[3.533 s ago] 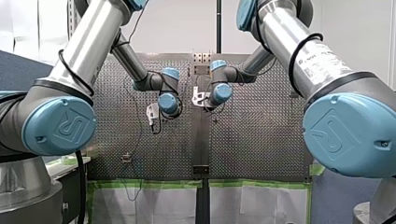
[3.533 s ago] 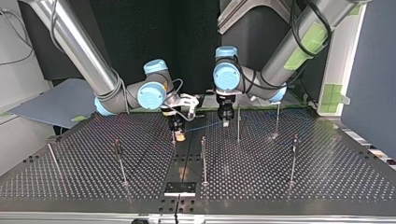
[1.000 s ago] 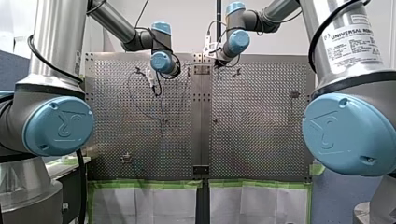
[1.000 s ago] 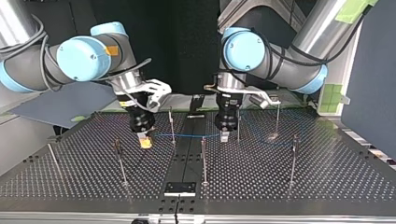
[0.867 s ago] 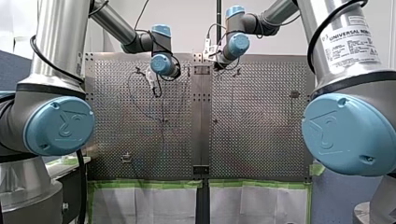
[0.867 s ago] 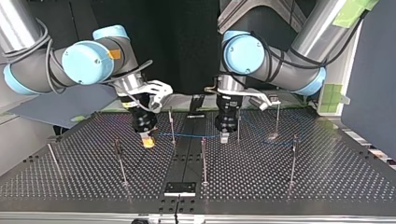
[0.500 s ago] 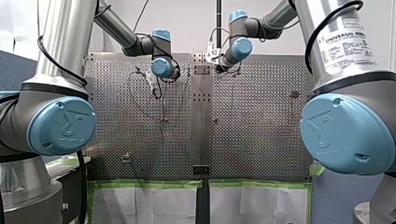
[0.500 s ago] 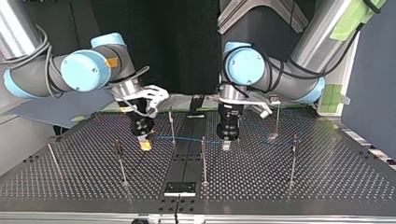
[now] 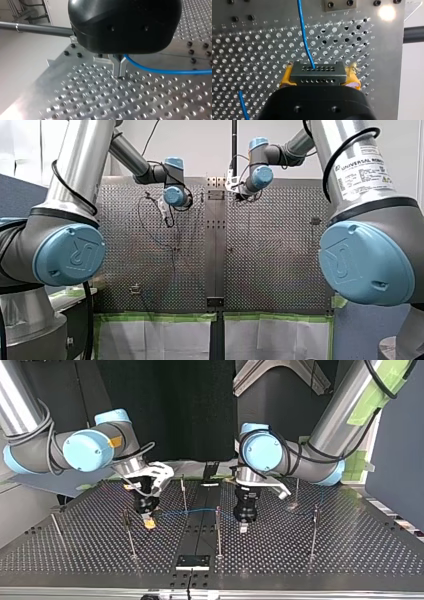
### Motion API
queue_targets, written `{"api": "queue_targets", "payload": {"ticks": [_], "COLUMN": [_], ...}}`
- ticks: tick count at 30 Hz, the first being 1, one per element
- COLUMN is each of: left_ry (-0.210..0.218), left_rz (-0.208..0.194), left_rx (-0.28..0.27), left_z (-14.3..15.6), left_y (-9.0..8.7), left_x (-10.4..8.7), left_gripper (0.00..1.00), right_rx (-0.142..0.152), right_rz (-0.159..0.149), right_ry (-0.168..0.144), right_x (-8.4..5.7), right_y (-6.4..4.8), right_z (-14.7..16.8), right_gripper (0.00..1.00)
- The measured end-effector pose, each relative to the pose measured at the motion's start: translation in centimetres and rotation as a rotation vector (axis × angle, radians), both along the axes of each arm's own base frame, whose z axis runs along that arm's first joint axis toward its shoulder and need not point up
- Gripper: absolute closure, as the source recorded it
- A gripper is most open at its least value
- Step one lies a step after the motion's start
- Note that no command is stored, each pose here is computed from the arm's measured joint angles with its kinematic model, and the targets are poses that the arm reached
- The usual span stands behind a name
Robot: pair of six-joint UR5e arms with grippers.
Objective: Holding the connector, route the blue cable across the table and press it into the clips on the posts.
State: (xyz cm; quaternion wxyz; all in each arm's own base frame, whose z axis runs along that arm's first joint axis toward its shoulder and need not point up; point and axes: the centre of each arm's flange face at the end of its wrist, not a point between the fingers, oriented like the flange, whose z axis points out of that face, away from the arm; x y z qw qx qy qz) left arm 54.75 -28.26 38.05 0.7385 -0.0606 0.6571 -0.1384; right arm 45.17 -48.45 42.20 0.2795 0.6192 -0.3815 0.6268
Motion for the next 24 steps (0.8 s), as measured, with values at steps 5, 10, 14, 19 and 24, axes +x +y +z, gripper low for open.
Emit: {"api": "queue_targets", "payload": {"ticks": [5,10,14,19,24], "left_ry": [0.0,-0.008,-0.012,-0.01,-0.003], "left_rz": [-0.001,0.001,0.005,0.012,0.016], "left_rx": [0.001,-0.001,-0.002,0.0,0.002], "left_z": [-0.5,0.0,0.2,0.2,0.1], "left_y": [0.0,0.0,0.2,0.8,1.2], "left_x": [1.4,2.4,2.8,3.1,3.3], "left_gripper": [1.0,1.0,1.0,1.0,1.0], "right_rx": [-0.004,-0.006,-0.006,-0.01,-0.013], "right_rz": [-0.007,-0.023,-0.035,-0.042,-0.043], "right_ry": [-0.003,-0.004,-0.004,-0.003,-0.002], "right_x": [-0.7,-1.5,-2.1,-2.6,-2.8], "right_y": [-0.9,-1.8,-2.3,-2.8,-3.0], "right_z": [0.1,0.2,0.1,0.3,0.4], "right_gripper": [1.0,1.0,1.0,1.0,1.0]}}
